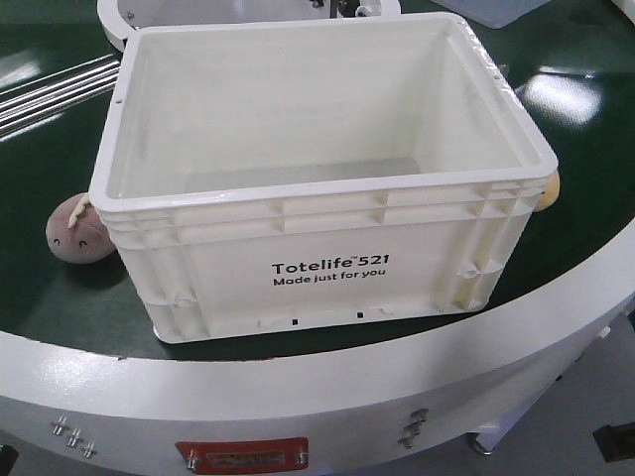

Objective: Place moving items into box and shelve

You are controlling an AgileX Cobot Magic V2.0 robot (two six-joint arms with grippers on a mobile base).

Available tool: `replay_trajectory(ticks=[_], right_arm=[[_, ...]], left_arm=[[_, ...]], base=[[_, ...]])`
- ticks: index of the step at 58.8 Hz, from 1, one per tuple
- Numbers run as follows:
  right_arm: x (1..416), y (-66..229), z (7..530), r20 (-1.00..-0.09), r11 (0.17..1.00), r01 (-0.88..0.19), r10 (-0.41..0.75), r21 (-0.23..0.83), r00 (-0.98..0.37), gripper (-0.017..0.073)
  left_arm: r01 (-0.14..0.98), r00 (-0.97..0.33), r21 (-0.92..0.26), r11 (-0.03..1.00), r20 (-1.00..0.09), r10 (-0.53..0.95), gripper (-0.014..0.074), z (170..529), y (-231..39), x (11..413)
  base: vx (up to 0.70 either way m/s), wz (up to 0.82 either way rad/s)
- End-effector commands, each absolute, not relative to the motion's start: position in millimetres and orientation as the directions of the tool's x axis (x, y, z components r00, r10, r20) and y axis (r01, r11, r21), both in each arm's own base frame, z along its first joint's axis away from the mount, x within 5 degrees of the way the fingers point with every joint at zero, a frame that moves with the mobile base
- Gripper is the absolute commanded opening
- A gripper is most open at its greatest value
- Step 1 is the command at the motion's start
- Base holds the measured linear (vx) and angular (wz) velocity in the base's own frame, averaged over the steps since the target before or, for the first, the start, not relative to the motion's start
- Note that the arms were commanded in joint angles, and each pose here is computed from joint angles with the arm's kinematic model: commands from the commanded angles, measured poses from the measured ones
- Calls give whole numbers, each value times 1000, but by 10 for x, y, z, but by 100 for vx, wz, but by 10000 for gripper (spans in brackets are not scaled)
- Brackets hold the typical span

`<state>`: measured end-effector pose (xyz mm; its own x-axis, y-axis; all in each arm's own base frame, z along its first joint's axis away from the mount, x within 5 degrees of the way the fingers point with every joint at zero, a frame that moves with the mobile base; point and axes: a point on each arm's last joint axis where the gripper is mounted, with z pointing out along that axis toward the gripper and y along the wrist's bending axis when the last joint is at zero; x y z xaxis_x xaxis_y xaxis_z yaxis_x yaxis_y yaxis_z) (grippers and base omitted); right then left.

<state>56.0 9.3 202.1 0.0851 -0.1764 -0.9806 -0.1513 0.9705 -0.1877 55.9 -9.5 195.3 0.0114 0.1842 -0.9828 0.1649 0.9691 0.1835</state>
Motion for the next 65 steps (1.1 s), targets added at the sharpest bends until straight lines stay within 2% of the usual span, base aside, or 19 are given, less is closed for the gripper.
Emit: replay_trajectory(ticks=[1,8,14,20,26,36,49,65], right_arm=[[552,96,2087,-966,973,-131,-162,-190,204,-15],[532,96,2177,-948,976,-119,-142,-182,286,-15],[516,92,2273,-946,976,-117,-140,-181,293,-15],[487,82,2436,-956,976,-119,-147,-181,254,-15],[487,76,2649,-974,974,-130,-165,-186,157,-15],[648,97,3061,-982,971,-147,-186,-190,39,-15],[1040,161,3524,-981,969,-157,-195,-191,-12,-15],[1404,229,3654,-983,971,-155,-176,-181,44,-15]], left_arm=[[143,120,162,976,-982,146,-22,2013,-91,560],[118,234,158,980,-964,127,-22,2127,-82,544],[109,279,155,982,-953,119,-22,2240,-77,524],[128,223,132,983,-970,101,-22,2401,-81,519],[148,164,108,983,-983,83,-22,2622,-93,551],[167,73,3,986,-997,-9,-22,2988,-135,791],[166,-15,1,986,-1000,3,-22,3310,-208,1244],[146,53,1,989,-999,-6,-22,3407,-234,1514]], base=[[0,0],[0,0],[0,0],[0,0],[0,0],[0,0],[0,0],[0,0]])
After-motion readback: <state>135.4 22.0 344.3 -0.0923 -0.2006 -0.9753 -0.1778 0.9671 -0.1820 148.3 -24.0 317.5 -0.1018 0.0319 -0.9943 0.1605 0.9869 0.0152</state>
